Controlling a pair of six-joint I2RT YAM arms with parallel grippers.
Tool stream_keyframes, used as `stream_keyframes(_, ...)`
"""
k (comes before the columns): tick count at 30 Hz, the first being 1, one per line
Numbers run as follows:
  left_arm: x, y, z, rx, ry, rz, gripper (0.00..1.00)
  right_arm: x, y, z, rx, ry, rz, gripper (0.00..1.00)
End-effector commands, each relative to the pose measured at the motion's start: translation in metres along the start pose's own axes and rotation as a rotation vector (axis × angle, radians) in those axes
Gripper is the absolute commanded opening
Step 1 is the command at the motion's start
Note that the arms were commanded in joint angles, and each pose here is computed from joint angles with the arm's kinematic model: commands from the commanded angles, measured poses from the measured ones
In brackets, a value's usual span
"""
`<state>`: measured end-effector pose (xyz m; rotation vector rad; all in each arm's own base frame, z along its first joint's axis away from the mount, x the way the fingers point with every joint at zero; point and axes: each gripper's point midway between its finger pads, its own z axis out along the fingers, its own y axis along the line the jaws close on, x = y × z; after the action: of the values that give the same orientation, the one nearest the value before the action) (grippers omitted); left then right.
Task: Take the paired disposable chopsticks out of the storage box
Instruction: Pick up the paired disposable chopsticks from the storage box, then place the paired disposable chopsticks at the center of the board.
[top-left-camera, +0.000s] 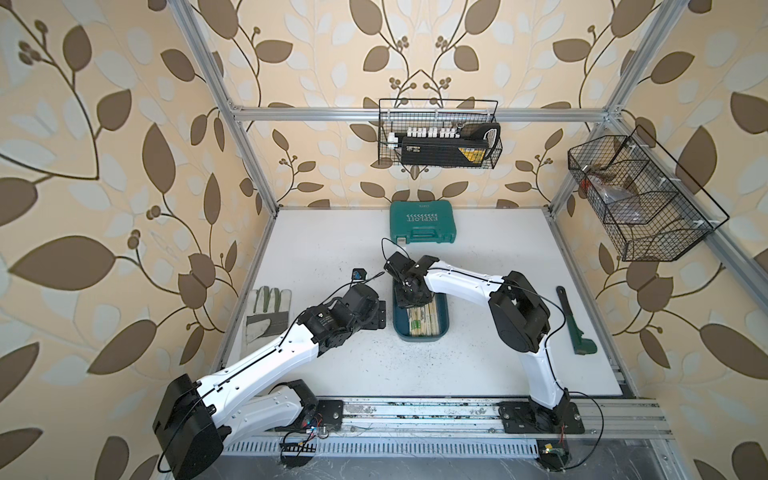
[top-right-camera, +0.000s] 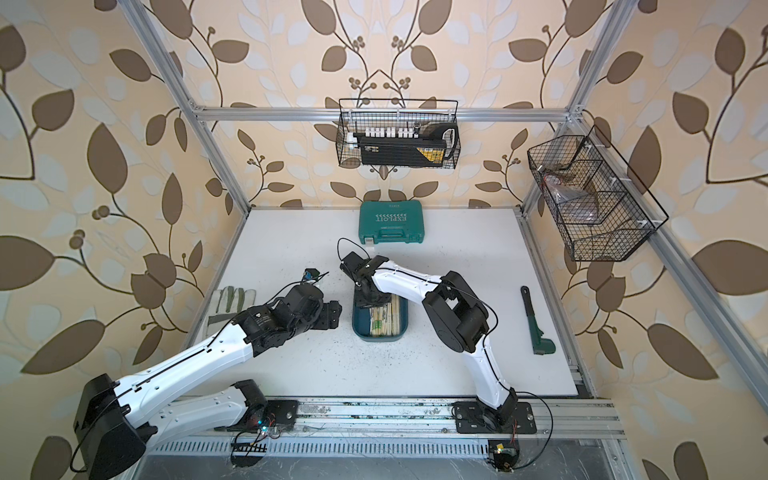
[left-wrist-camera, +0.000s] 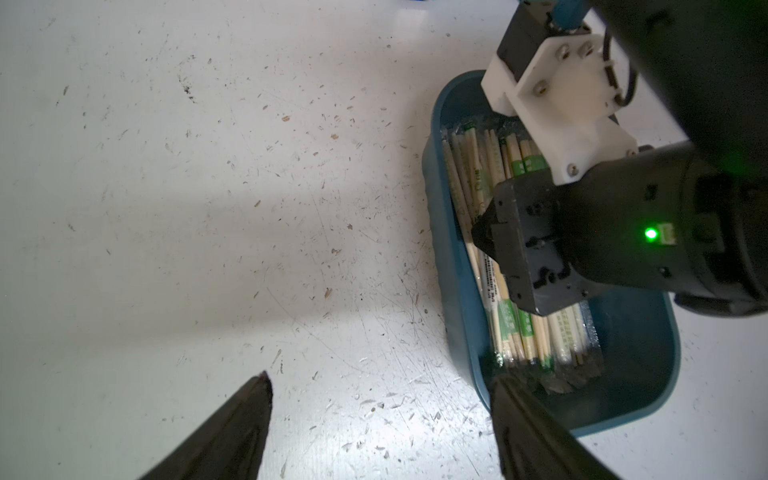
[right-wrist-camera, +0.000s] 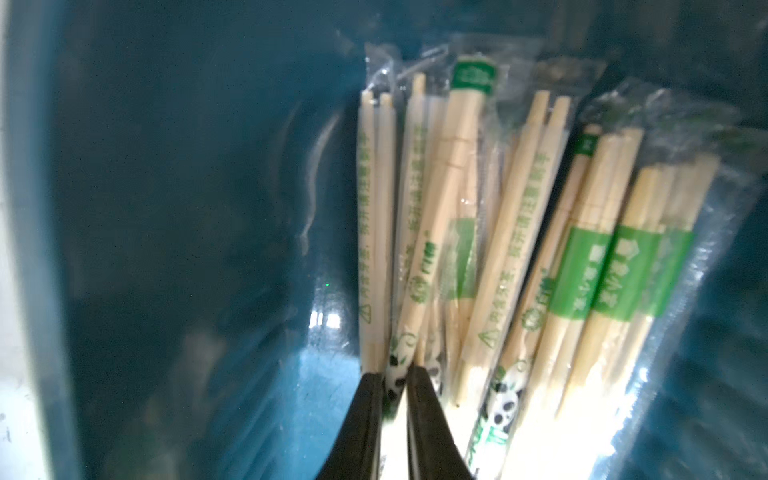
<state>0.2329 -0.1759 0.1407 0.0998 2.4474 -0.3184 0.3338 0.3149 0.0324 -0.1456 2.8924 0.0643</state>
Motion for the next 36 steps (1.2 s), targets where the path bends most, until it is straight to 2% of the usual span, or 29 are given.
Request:
stream_keyframes(1, -0.006, -0.004, -0.004, 0.001, -0.012, 0.016, 0.86, -0.009, 0.006, -0.011, -0.048, -0.014, 0.028, 0.13)
stream_keyframes(3, -0.006, -0.004, -0.003, -0.001, -0.009, 0.018, 0.87, -0.012, 0.009, -0.017, -0.068, -0.021, 0.038, 0.09)
stream_keyframes(13, -0.007, -0.004, -0.004, -0.005, -0.008, 0.021, 0.87, -0.024, 0.009, -0.048, -0.145, -0.047, 0.071, 0.06)
stream_keyframes(27, -0.014, -0.011, -0.005, 0.013, -0.009, 0.024, 0.87, -0.044, -0.025, -0.142, -0.206, -0.165, 0.069, 0.06)
stream_keyframes(32, -0.016, -0.018, -0.008, 0.053, -0.016, 0.025, 0.87, -0.042, -0.080, -0.155, -0.133, -0.188, 0.097, 0.07)
stream_keyframes(36, -0.015, -0.015, -0.008, 0.044, -0.023, 0.031, 0.88, -0.028, -0.117, -0.140, -0.088, -0.163, 0.075, 0.07)
